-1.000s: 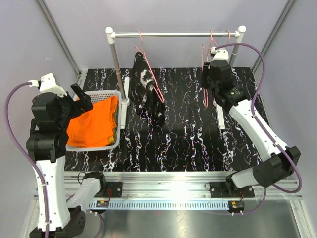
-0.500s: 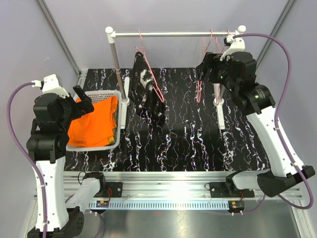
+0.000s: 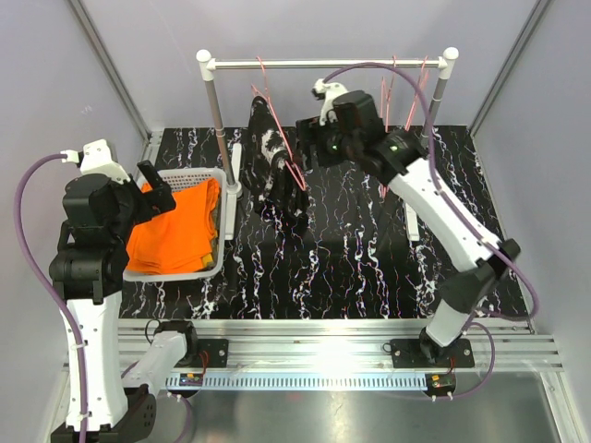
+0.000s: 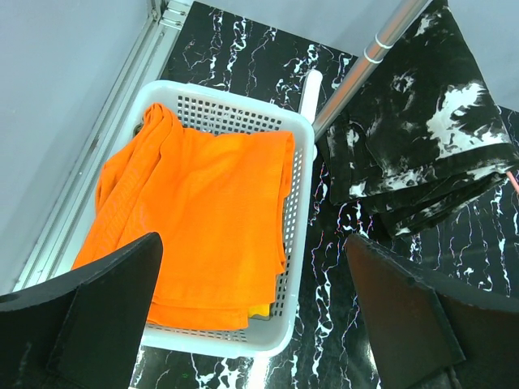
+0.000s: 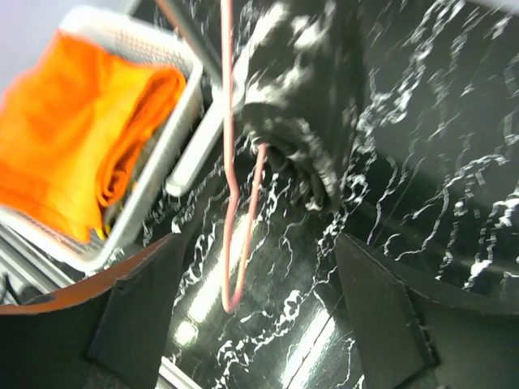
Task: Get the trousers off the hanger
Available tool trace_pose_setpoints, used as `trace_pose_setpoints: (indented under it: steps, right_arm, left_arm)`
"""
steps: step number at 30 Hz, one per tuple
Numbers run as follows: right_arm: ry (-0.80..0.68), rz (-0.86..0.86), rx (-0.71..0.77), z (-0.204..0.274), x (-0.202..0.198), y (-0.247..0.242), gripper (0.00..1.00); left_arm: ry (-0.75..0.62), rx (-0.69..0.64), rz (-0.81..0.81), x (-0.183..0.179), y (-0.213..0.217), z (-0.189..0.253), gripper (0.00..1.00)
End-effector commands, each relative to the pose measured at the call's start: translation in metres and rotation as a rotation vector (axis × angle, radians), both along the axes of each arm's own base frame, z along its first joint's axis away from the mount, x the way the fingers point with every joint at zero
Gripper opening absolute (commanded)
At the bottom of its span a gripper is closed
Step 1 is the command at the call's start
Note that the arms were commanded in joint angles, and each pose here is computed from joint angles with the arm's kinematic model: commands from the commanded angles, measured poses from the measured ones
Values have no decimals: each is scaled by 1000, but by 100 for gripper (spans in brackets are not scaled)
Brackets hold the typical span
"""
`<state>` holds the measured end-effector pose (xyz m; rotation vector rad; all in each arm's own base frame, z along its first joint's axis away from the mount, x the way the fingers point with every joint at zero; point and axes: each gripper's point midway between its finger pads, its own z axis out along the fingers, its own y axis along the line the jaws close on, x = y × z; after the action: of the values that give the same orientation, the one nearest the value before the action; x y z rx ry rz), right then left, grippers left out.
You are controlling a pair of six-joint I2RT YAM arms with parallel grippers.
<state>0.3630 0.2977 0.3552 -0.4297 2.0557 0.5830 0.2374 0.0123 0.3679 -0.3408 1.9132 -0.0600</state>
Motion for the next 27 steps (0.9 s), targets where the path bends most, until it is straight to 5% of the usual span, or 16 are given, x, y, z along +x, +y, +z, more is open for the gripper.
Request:
trace_pose_setpoints:
  steps: [1,16,20,27]
  right_arm:
    - [-17,69,-29,6,-6,18,82]
    - [-4,106,-120,-39,41,72,38]
    - [-46,71,-124,-32,51,70,0]
    - [-215,-75,21,33,62,54,0]
  left_arm:
    - [-61,12,-24,0,-3,17,99]
    - [-33,23,-38,3,-5,6,99]
    - [-26,31,-60,4,-10,4,99]
    - [-54,11,-191,13,-37,5,99]
